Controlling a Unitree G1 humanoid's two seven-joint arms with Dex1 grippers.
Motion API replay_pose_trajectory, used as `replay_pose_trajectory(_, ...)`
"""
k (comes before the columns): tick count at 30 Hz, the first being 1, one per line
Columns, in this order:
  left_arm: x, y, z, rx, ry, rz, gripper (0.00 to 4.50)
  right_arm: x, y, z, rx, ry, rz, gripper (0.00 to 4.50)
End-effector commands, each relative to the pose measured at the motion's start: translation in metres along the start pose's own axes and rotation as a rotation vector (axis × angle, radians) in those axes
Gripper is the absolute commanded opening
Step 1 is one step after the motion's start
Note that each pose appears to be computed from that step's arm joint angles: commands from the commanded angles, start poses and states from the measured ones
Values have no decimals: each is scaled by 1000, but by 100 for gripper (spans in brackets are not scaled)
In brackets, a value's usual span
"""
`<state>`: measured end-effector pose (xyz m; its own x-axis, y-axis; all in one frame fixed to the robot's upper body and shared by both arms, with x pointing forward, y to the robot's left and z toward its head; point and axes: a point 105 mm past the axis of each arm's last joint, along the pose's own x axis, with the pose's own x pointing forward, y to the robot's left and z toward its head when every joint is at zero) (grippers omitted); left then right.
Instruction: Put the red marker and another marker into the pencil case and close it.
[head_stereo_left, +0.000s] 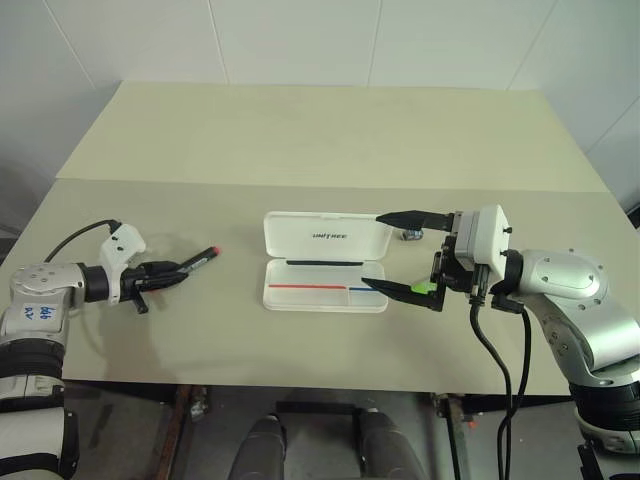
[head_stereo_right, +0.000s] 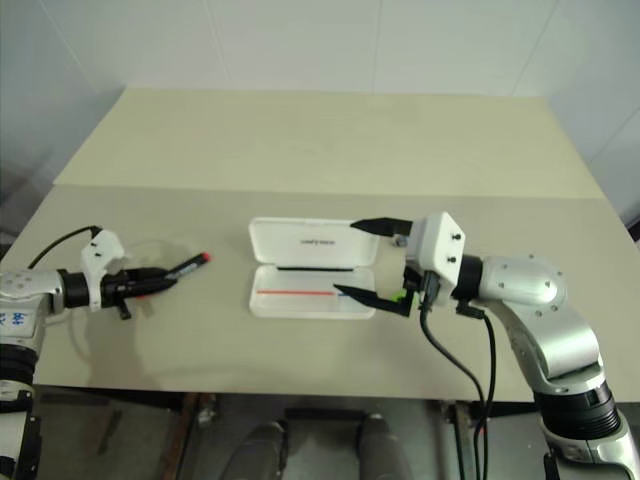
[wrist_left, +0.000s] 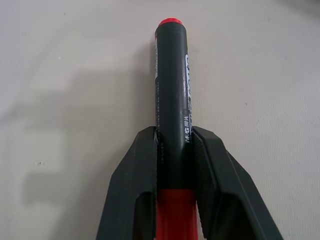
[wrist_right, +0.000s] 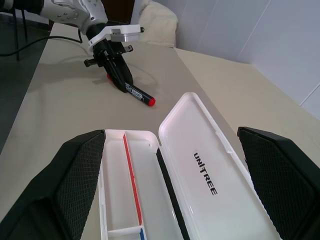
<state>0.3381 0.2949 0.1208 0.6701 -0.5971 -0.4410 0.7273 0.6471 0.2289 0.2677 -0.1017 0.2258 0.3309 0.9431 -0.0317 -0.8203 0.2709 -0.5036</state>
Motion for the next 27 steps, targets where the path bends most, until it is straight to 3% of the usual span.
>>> replay_pose_trajectory(1,2,6,28,19,-155,74,63,-2,-1,11,-52,-18,-8,450)
replay_pose_trajectory(6,-15,7,64,31,-399,151,63,-1,2,12,-43,-22,7,450)
replay_pose_trajectory(17,-26,-49,128,151,-634,128,63,-8,2,2,-27,9,-23,450)
replay_pose_trajectory(23,-12,-98,149,259,-649,-52,63,-7,2,-6,-14,15,-27,450)
replay_pose_trajectory(27,3,-126,139,315,-565,-253,63,-8,2,-9,-16,23,-17,450)
